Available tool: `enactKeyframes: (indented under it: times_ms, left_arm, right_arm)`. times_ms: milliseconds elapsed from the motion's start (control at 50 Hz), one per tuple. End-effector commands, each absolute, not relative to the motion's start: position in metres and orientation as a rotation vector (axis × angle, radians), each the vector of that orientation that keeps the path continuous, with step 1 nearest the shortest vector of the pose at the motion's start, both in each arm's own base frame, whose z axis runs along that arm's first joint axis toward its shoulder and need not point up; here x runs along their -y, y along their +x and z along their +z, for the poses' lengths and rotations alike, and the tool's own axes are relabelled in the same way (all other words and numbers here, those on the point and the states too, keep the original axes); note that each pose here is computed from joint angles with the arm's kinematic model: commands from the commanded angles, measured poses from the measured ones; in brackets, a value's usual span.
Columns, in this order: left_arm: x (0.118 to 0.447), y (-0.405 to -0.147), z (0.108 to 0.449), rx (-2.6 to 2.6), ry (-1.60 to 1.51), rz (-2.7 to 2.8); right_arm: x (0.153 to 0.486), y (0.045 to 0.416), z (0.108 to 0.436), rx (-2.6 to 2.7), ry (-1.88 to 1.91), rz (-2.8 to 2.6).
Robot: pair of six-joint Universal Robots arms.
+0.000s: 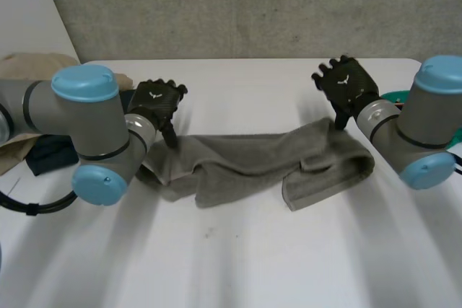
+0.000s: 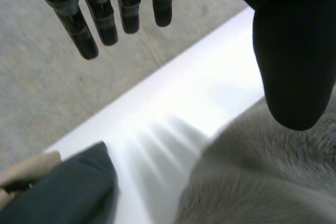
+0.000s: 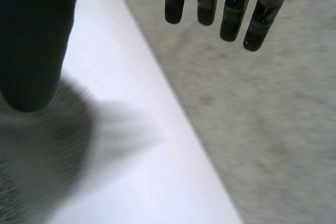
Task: Fold the laundry.
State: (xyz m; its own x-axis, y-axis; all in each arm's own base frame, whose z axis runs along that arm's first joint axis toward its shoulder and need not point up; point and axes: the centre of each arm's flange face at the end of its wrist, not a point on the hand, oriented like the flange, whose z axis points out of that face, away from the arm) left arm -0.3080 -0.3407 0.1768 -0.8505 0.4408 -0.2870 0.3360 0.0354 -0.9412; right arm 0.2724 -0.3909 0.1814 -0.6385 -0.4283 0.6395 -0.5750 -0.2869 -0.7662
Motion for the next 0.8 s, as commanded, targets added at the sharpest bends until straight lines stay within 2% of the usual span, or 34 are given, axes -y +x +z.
enactKeyframes:
  times_ms: [20, 140, 300, 620, 800]
  left_arm:
    - [0.328, -0.303, 0.197, 2.141, -0.788, 2.063]
    - [0.301, -0.29, 0.199, 2.187, -0.81, 2.01]
    - [0.284, -0.283, 0.175, 2.264, -0.851, 1.913]
    - [0.295, -0.277, 0.129, 2.378, -1.03, 1.837]
    - [0.31, -0.275, 0.116, 2.384, -1.072, 1.88]
  right_arm:
    - [0.382, 0.265, 0.204, 1.817, 1.084, 2.131]
    - [0.35, 0.253, 0.221, 1.989, 1.074, 2.063]
    - [0.319, 0.242, 0.2, 2.385, 1.087, 1.77]
    - [0.338, 0.252, 0.146, 2.412, 1.101, 1.764]
    - [0.353, 0.257, 0.136, 2.347, 1.09, 1.849]
